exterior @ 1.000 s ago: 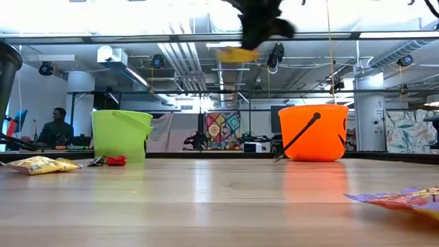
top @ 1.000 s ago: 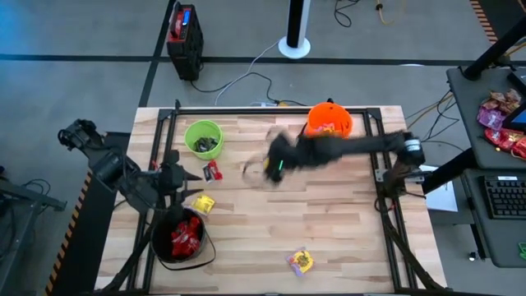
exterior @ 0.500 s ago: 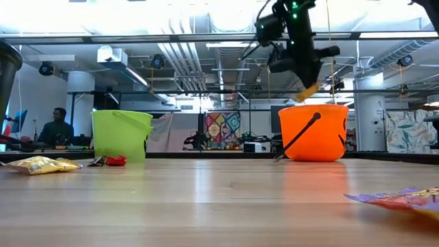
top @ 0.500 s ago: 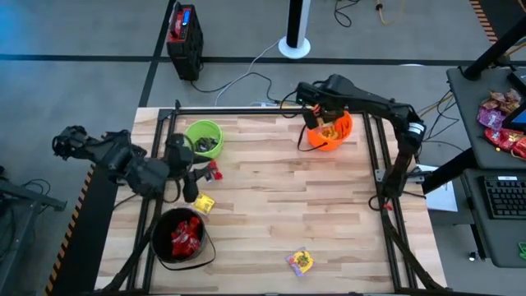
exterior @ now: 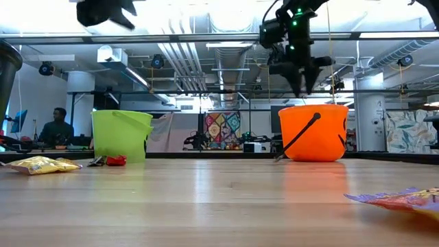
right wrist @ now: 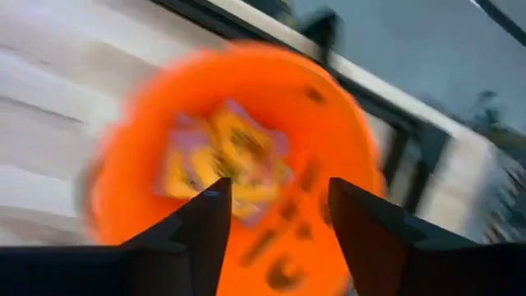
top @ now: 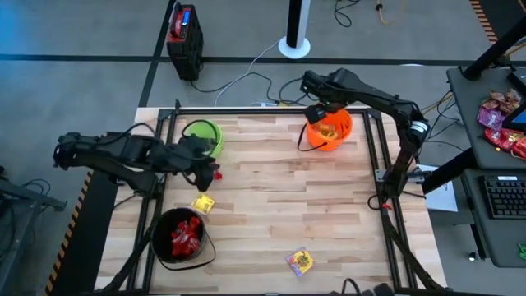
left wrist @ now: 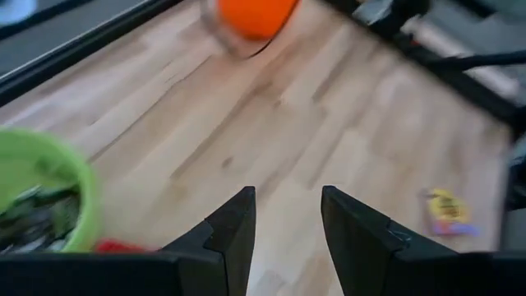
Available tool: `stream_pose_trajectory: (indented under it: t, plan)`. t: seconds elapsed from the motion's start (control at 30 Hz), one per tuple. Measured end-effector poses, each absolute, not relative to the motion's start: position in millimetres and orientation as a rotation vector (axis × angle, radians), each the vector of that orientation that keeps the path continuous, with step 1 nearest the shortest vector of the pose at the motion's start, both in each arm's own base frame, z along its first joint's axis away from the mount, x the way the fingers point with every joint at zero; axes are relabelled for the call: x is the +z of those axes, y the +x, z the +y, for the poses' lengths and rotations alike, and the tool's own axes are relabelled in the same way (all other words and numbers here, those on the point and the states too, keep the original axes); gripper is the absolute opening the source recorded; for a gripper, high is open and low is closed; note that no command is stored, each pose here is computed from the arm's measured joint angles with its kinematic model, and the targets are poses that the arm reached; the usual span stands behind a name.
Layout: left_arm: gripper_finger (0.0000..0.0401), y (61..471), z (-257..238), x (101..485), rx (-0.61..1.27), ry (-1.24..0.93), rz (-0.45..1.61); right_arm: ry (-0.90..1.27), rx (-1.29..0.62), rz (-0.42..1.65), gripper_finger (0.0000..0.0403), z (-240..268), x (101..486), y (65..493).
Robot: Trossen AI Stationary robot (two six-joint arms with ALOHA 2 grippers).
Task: Sort candy by brand, put in halloween buckets
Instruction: Put the red candy into the black bucket
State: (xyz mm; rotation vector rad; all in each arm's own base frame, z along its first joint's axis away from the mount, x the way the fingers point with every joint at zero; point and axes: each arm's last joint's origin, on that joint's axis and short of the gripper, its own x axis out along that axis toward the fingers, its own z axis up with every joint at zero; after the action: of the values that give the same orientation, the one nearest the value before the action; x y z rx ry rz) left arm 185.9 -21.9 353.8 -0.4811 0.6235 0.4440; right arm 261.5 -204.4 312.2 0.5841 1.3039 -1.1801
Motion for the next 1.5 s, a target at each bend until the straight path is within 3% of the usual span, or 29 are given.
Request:
stream_pose_trajectory:
  t: [0.27, 0.67, 0.97, 1.5]
  plan:
    - [0.0124, 203.7, -17.3, 322.2, 0.693, -0.607, 0.800, 0.554, -0.957, 1.076, 0.0226, -211.6, 322.8, 282.1]
    - [0.0134, 250.6, -18.9, 261.4, 1.159, -1.119, 0.894, 0.458, -0.872, 1.060, 0.0233, -214.3, 325.2, 286.7]
    - [0.0177, 268.8, -9.0, 225.5, 1.342, -0.942, 0.913, 0.413, -0.812, 1.084, 0.0233, -213.9, 325.0, 287.1]
    - [0.0178, 287.2, 7.4, 163.5, 1.450, -0.767, 1.053, 0.396, -0.796, 1.099, 0.0233, -212.9, 325.8, 285.9]
